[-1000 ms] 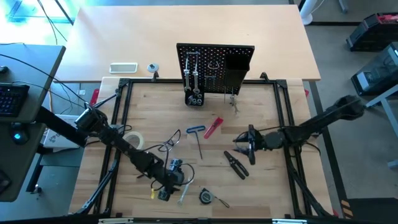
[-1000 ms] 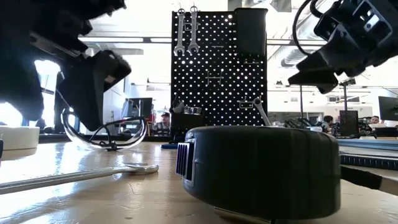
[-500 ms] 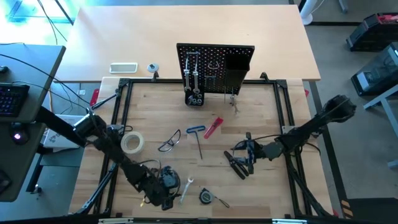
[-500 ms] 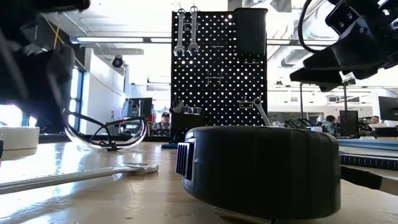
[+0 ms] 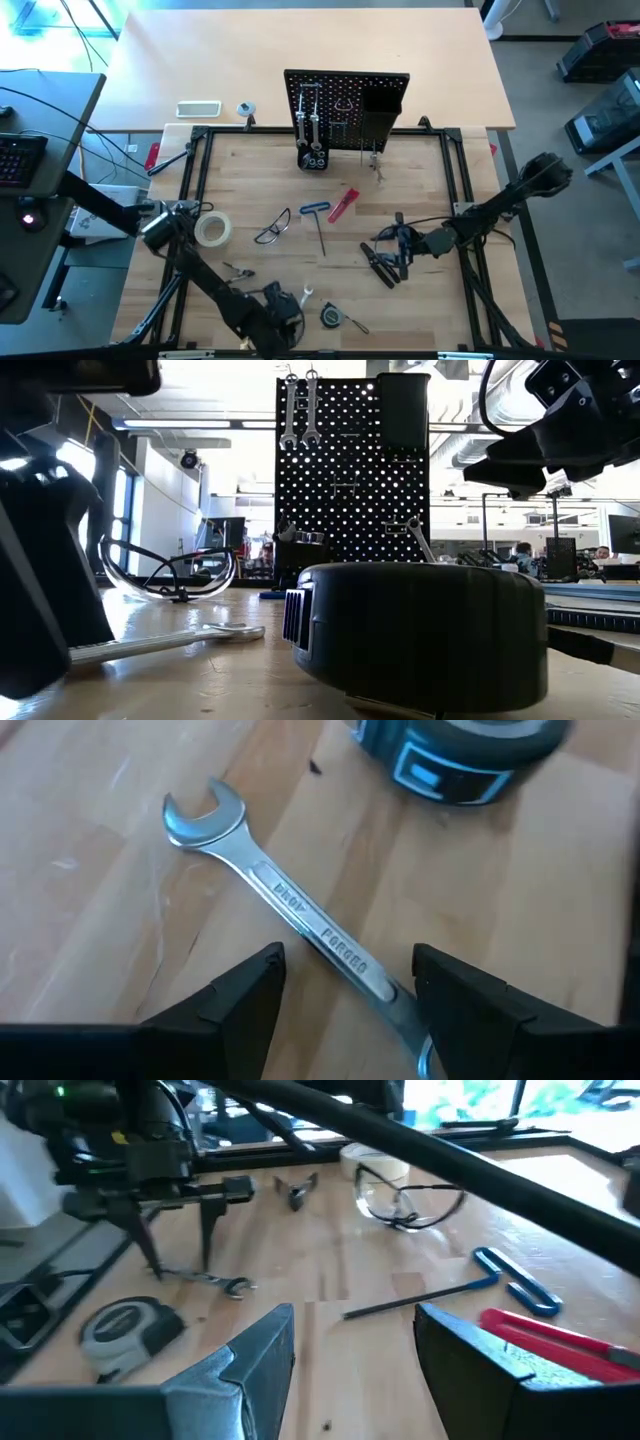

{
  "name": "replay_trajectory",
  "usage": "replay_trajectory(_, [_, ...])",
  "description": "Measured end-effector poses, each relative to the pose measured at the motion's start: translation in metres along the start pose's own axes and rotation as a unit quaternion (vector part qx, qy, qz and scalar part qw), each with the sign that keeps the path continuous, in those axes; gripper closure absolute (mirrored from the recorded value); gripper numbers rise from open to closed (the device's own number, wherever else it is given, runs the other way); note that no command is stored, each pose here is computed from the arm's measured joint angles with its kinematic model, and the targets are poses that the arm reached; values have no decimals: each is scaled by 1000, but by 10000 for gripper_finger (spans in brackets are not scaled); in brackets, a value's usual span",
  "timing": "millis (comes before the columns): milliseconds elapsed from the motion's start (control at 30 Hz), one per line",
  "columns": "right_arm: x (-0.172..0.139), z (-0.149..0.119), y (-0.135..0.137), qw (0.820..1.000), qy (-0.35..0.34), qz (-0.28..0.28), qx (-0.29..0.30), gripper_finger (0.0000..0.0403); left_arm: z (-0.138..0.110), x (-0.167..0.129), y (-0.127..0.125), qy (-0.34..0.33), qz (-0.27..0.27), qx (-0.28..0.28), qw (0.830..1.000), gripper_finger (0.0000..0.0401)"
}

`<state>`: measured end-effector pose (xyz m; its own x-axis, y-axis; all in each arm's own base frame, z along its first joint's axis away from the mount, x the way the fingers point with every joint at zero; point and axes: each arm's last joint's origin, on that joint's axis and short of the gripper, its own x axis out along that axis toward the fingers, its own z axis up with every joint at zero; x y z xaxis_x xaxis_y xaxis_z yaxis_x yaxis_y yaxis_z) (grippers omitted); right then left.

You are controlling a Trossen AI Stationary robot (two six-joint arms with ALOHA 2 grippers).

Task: Hang tools onto peg board
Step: Hang the wrench onto the peg board

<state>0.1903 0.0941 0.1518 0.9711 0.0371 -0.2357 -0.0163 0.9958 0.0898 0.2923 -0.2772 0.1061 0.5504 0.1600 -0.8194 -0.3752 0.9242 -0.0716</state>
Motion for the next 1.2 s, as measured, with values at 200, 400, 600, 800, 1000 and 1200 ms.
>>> replay_trajectory(200, [-2,-1,5,1000,5,27,3,203,-1,13,-11,0,73,20,997,204])
replay_trajectory(400, [-4,-2,9,999,4,38,-1,203,0,20,-8,-29,99,45,994,345])
replay_trajectory(600, [-4,-2,10,999,3,38,-19,203,17,33,7,-49,145,80,985,375])
replay_trajectory(800, [-4,-2,9,999,5,38,-37,203,58,55,25,-86,181,131,971,397])
replay_trajectory(1000, [-4,-4,10,998,16,48,-43,203,100,71,33,-90,164,183,965,400])
replay_trajectory(1200, [-4,-9,8,997,39,44,-50,203,131,75,40,-76,148,234,958,400])
